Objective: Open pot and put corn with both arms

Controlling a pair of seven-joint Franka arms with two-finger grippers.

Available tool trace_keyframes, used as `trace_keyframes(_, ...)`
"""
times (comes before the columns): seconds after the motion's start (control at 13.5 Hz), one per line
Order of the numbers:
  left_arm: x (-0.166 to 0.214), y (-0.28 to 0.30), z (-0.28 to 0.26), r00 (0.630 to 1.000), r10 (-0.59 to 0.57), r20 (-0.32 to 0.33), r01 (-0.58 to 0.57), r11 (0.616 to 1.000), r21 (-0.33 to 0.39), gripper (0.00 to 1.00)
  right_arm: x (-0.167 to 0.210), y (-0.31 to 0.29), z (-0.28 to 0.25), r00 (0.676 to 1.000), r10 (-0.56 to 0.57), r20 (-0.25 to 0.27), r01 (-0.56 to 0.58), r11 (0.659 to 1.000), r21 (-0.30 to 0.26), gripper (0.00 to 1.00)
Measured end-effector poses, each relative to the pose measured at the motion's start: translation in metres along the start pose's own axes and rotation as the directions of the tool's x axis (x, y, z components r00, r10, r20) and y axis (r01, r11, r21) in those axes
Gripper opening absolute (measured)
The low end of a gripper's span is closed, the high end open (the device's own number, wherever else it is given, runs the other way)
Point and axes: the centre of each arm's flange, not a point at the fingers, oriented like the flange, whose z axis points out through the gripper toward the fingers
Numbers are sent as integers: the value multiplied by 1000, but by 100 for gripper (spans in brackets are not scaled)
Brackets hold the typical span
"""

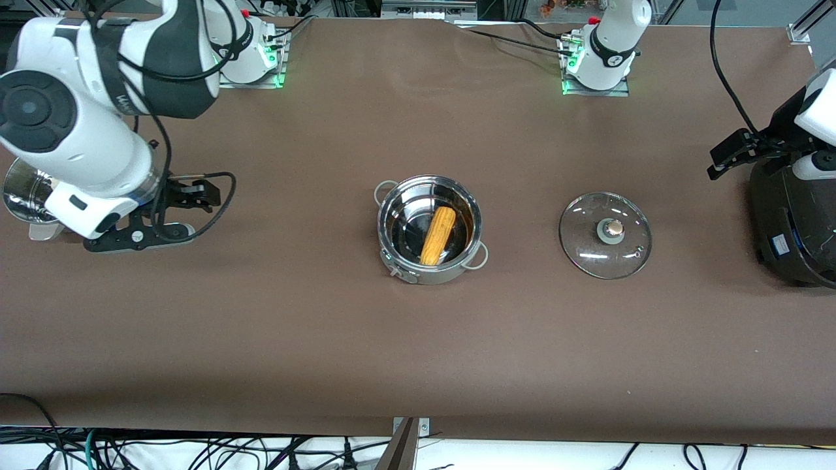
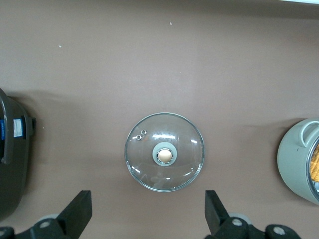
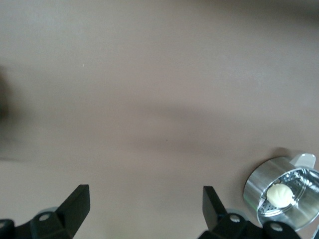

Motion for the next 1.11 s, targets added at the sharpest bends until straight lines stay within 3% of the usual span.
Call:
trace_keyframes(0.37, -1, 0, -1, 1000, -1, 7, 1, 1000, 0, 100, 0, 52, 29, 999, -32, 22, 28, 984, 175, 100)
trace_keyframes(0.45, -1, 1, -1, 1000, 3, 8, -3, 1000, -1, 100, -3, 60, 30, 999, -33, 16, 29, 984, 174, 100)
trace_keyframes(0.67, -1, -2, -1, 1000, 0, 12, 0, 1000, -9, 100, -24, 61, 31, 1000, -5, -29, 7, 996, 90, 100)
trace_keyframes(0.89, -2, 0, -1, 1000, 5, 15, -5, 1000, -9, 100, -63, 63, 33, 985, 164, -53, -157, 979, 127, 100)
trace_keyframes(1.11, -3, 3, 0, 1000, 11, 25, -11, 1000, -9, 100, -89, 112, 5, 955, 273, -117, -253, 955, 157, 100)
